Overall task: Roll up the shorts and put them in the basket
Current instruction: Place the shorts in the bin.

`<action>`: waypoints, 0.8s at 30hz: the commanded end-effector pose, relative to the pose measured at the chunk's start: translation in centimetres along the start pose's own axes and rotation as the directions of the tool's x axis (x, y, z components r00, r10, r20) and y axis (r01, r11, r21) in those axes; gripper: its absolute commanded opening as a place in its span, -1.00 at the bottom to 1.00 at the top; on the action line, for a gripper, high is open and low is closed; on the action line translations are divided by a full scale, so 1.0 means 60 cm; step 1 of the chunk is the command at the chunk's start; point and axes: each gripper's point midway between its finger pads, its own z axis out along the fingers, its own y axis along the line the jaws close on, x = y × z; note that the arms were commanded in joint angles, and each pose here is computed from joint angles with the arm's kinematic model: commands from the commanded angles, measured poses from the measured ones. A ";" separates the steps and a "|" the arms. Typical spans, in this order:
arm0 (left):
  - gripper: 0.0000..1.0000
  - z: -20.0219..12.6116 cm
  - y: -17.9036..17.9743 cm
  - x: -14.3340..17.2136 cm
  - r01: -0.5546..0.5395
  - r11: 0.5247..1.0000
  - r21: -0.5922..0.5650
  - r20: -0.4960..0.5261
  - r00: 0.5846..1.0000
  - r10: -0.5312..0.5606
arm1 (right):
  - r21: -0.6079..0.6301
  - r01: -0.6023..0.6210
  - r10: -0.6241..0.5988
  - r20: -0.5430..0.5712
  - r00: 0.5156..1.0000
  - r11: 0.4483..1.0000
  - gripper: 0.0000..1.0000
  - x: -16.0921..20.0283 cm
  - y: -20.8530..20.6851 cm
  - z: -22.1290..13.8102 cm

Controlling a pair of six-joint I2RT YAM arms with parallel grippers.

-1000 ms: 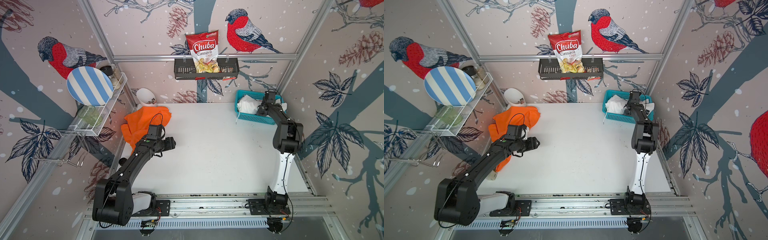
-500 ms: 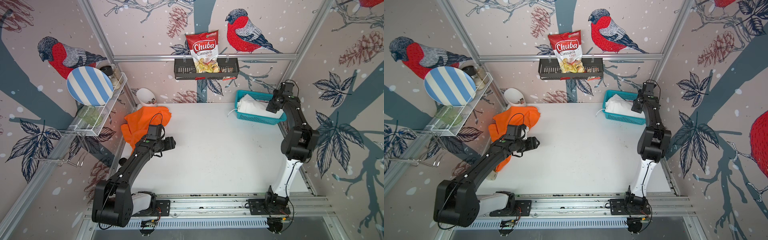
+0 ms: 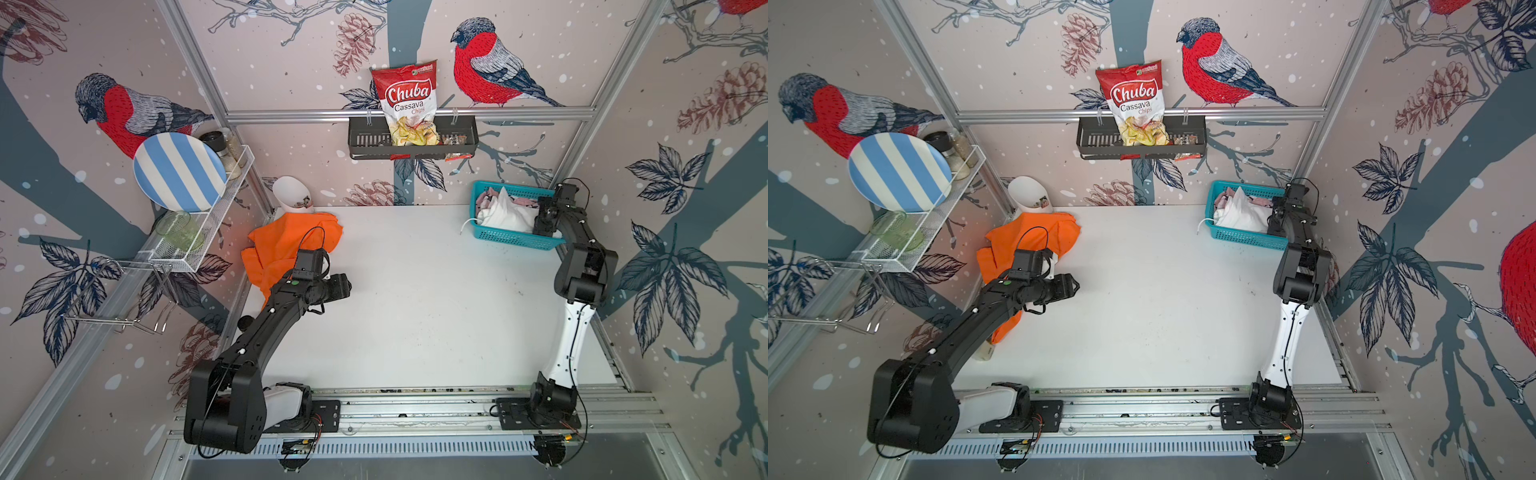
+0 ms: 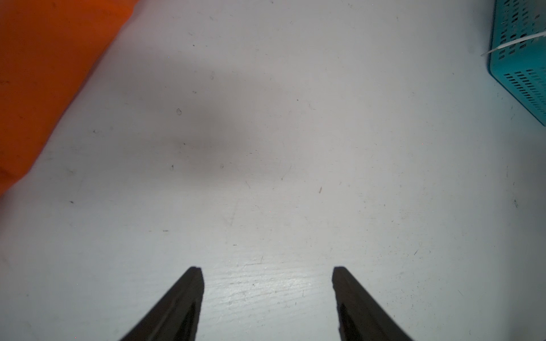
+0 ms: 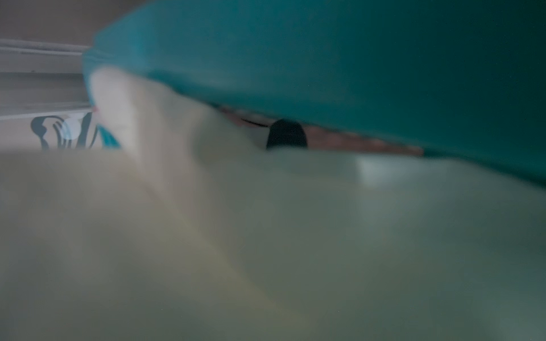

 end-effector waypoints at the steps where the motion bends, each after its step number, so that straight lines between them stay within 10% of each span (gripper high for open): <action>1: 0.43 0.000 0.001 -0.005 -0.016 1.000 -0.004 0.011 1.000 0.016 | 0.044 0.049 -0.046 -0.059 0.997 0.998 1.00 0.022 -0.012 -0.002; 12: 0.43 0.000 -0.002 -0.009 -0.018 1.000 0.004 0.013 1.000 0.018 | -0.192 0.239 -0.259 -0.083 0.962 0.952 1.00 0.129 0.138 -0.136; 24: 0.45 -0.010 0.026 -0.046 0.035 0.992 -0.120 0.083 0.996 -0.026 | -0.127 0.191 -0.217 -0.251 0.943 0.973 1.00 0.290 0.037 0.014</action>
